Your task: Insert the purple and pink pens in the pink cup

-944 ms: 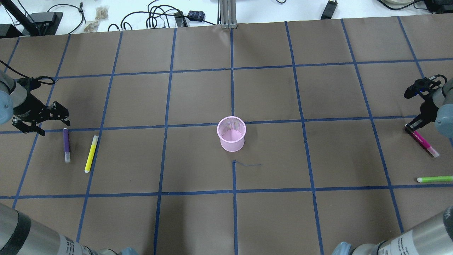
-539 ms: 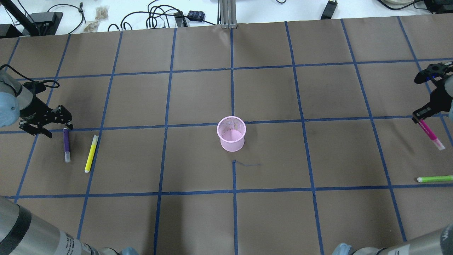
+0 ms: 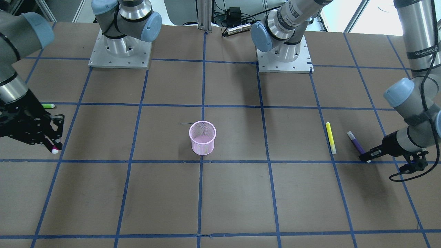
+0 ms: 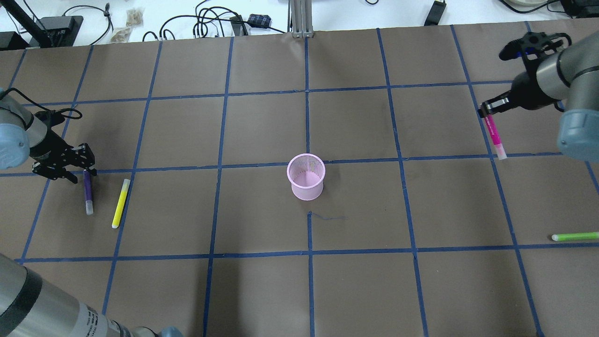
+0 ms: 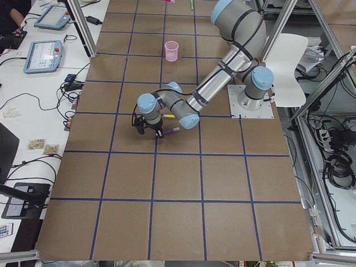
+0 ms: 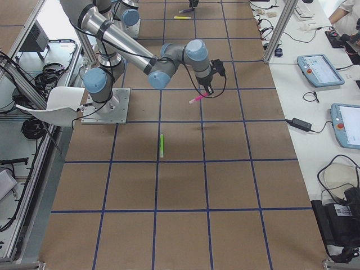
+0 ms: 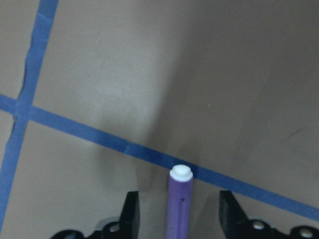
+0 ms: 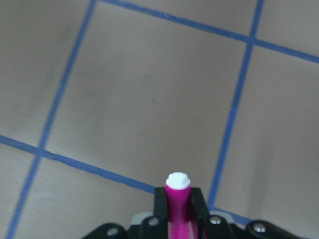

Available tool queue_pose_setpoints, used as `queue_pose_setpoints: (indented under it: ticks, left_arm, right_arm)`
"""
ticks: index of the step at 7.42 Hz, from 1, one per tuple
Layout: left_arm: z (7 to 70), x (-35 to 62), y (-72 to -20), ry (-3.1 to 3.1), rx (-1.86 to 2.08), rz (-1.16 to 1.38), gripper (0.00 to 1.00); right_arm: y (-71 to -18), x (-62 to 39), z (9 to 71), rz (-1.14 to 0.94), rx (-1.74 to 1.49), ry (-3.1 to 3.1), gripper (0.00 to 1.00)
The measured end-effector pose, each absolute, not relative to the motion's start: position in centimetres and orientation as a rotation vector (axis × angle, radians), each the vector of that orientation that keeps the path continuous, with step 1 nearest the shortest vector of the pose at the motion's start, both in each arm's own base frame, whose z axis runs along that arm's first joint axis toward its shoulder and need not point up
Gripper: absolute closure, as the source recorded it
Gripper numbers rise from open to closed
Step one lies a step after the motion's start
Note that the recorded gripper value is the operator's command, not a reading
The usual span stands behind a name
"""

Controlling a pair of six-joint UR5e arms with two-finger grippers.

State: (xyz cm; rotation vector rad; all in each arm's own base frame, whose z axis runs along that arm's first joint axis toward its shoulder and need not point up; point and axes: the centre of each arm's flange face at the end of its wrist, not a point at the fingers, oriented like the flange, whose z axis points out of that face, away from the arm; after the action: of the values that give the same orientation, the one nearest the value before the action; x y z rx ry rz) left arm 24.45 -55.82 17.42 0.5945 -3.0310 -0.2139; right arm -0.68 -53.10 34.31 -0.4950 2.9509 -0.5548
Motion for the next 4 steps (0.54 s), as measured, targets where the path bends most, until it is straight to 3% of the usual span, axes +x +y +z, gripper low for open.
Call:
queue_pose_setpoints:
  ticks: [1, 2, 4]
  left_arm:
    - [17.3, 24.4, -55.8, -3.029, 0.597, -0.218, 0.67]
    - [17.2, 24.4, -55.8, -3.028, 0.598, -0.221, 0.96]
    - [17.1, 24.4, -55.7, -3.027, 0.596, -0.225, 1.00]
  right_arm:
    - [-52.7, 6.1, 35.4, -0.642, -0.488, 2.915, 1.00]
    - [-51.5, 12.6, 36.0, -0.733, -0.467, 2.877, 1.00]
    - [-47.9, 22.5, 36.3, -0.893, -0.530, 2.833, 1.00]
